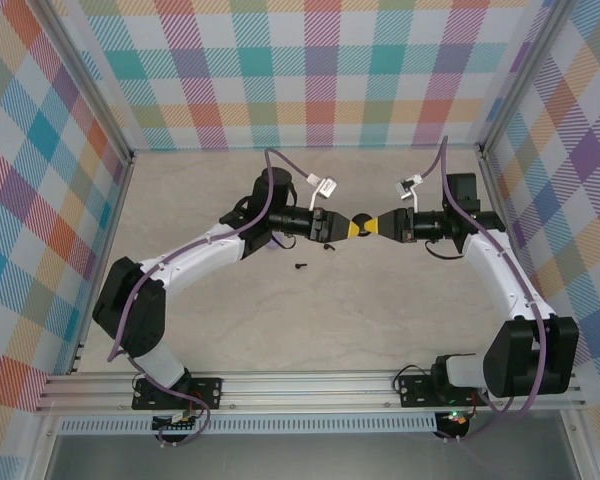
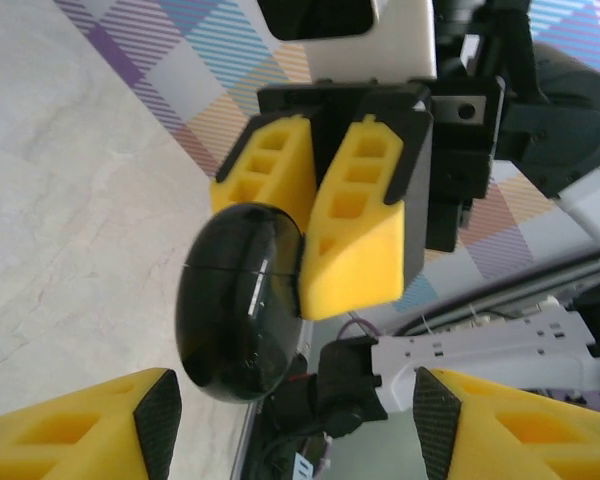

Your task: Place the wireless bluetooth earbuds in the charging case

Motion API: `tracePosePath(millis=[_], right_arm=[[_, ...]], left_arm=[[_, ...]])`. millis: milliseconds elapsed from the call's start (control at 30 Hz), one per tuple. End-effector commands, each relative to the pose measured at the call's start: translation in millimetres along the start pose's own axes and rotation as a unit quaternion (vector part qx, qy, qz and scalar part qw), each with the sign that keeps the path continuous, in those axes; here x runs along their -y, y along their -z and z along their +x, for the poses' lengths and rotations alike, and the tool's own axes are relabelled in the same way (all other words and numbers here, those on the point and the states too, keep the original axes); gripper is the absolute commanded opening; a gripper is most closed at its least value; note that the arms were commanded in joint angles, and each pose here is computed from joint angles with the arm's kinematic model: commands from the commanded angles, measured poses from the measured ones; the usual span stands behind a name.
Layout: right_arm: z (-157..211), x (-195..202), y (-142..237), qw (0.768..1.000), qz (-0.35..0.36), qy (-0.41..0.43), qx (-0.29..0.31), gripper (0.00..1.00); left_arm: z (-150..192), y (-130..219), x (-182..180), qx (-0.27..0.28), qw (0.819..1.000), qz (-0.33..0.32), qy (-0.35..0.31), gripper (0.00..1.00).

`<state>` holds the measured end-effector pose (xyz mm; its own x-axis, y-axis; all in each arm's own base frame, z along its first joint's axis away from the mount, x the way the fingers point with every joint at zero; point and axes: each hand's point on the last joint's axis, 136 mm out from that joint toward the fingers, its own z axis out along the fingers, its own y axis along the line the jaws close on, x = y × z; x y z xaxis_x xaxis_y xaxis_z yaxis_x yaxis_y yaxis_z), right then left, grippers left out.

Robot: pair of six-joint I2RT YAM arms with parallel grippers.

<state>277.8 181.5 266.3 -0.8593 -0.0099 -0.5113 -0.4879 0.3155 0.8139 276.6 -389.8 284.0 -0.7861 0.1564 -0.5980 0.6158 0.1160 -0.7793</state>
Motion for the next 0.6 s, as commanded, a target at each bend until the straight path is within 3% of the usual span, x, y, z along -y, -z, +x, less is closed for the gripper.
tracePosePath(millis=[0,367,567], right_arm=[[-0.6,-19.6,0.8,0.999,-0.033,0.027,-0.01,0.18],[5.9,-32.8,-3.8,0.998,-0.049,0.041,-0.027,0.18],[5.0,-31.7,-4.0,0.998,-0.044,0.043,-0.027,0.18]], left_arm=[[-2.0,5.2,19.1,-0.021,0.999,0.027,-0.023,0.63],[-8.7,2.4,14.9,-0.02,0.999,0.017,-0.018,0.59],[-7.4,1.2,14.6,-0.027,0.999,0.022,-0.014,0.49]])
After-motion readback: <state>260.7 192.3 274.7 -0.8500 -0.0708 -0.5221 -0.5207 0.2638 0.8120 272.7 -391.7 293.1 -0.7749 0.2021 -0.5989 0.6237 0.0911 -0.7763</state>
